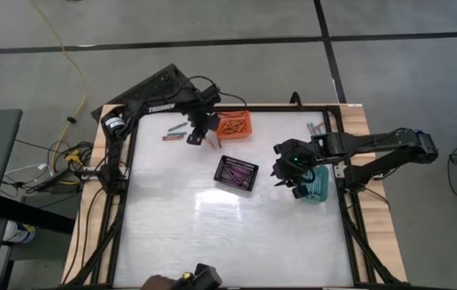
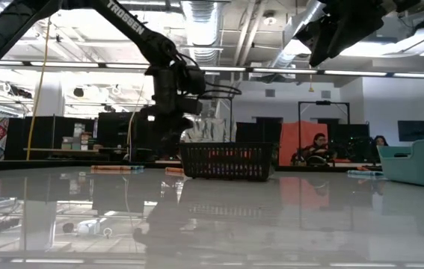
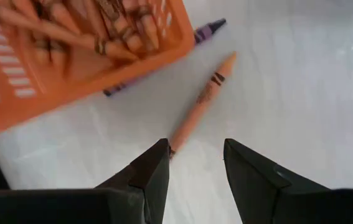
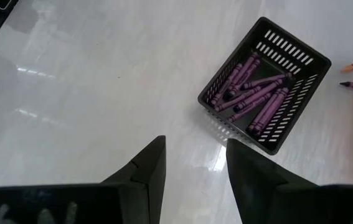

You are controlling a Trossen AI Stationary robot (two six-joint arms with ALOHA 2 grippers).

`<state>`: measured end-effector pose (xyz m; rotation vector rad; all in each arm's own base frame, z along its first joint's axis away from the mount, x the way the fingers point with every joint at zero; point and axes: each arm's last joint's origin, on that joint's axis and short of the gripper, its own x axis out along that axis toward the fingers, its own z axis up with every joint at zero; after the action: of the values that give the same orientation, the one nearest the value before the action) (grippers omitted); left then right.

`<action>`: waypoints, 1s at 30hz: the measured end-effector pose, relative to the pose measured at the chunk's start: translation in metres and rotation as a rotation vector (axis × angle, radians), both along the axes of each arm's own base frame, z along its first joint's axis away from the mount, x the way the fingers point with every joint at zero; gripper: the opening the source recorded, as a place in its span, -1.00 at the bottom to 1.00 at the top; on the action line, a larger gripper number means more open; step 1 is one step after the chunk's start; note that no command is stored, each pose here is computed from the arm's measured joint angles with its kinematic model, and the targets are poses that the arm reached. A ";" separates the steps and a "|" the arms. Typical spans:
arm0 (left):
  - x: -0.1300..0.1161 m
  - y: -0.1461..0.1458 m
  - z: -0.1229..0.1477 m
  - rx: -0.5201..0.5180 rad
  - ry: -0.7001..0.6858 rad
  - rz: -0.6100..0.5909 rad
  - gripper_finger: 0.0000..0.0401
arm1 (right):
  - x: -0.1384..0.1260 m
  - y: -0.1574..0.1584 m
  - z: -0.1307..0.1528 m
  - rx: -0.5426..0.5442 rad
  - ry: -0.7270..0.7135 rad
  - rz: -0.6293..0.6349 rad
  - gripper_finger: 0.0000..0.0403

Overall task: Sort crayons
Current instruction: Put the orange crayon into the orange bin

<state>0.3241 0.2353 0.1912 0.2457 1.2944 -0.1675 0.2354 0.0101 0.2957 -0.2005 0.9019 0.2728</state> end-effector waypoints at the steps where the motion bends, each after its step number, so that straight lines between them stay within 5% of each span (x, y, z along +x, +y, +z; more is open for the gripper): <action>1: 0.001 -0.001 -0.002 0.009 -0.009 -0.013 -0.29 | 0.000 0.000 0.000 0.000 -0.001 -0.001 -0.20; 9: 0.009 -0.009 -0.021 0.071 -0.079 -0.090 -0.29 | 0.001 0.000 0.001 0.003 -0.008 -0.004 -0.20; 21: -0.003 -0.020 -0.042 0.001 -0.010 -0.096 -0.32 | 0.002 0.000 0.002 0.006 -0.029 -0.008 -0.20; 30: -0.011 -0.035 -0.052 -0.076 0.069 -0.040 -0.73 | 0.003 0.000 0.002 0.007 -0.032 -0.010 -0.20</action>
<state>0.3133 0.2005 0.1394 0.2027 1.3493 -0.2610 0.2380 0.0100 0.2976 -0.1927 0.8703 0.2627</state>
